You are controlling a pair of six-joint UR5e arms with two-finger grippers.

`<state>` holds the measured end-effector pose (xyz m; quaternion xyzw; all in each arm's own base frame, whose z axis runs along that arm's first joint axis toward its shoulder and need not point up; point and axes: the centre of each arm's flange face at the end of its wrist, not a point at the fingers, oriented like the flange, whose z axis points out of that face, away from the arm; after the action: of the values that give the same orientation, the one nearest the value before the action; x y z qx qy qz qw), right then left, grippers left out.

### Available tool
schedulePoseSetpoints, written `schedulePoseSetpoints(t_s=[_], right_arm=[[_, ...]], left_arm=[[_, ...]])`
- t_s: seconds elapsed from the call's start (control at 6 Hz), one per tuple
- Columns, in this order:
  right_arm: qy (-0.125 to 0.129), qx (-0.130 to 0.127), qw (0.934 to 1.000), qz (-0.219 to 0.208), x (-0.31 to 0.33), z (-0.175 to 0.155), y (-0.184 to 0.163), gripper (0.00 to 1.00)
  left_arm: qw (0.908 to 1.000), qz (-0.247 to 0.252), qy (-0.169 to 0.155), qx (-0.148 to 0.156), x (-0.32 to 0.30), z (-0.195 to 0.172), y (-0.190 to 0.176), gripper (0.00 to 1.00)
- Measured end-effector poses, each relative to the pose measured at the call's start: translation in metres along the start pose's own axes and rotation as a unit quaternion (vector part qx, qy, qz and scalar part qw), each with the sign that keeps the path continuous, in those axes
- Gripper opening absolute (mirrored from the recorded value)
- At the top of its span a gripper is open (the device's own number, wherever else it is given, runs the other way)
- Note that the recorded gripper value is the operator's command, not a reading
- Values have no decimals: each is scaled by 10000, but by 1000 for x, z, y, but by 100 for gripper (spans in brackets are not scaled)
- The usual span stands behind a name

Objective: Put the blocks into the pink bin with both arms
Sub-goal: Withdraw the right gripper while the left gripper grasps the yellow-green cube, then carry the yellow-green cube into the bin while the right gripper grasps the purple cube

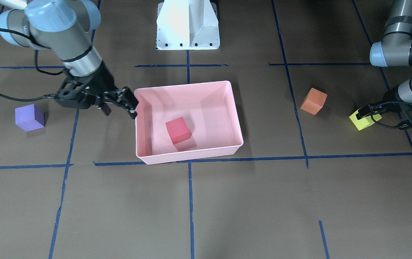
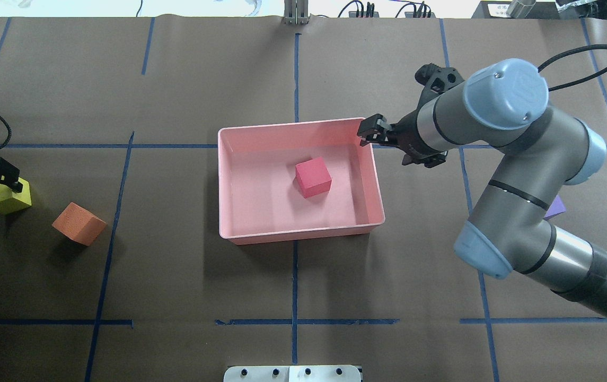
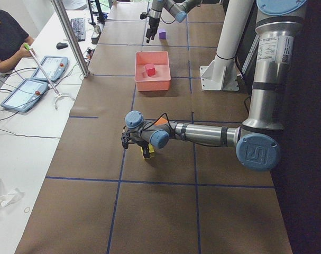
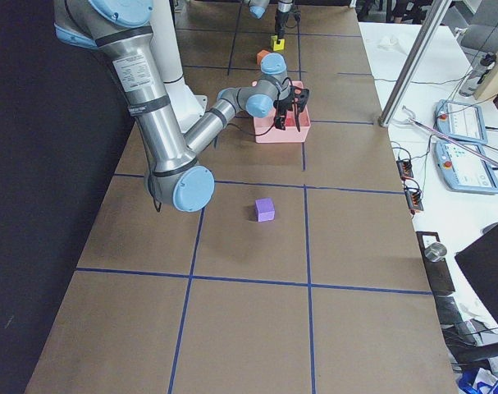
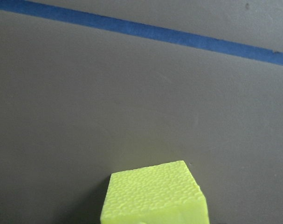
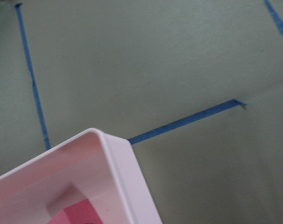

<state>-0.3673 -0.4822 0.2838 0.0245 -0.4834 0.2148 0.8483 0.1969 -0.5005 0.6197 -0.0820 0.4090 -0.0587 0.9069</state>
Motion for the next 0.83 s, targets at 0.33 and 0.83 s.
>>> schedulePoseSetpoints(t_s=[0.33,0.83], right_arm=[[317,-96,9994,-86,70,-11,-45,100],[880,-185,9921,-876,188,-24,-84,100]], left_arm=[[9991,291,226,197,47,-24,-11,3],[9915,186,1063,733,189,-115,-12,4]])
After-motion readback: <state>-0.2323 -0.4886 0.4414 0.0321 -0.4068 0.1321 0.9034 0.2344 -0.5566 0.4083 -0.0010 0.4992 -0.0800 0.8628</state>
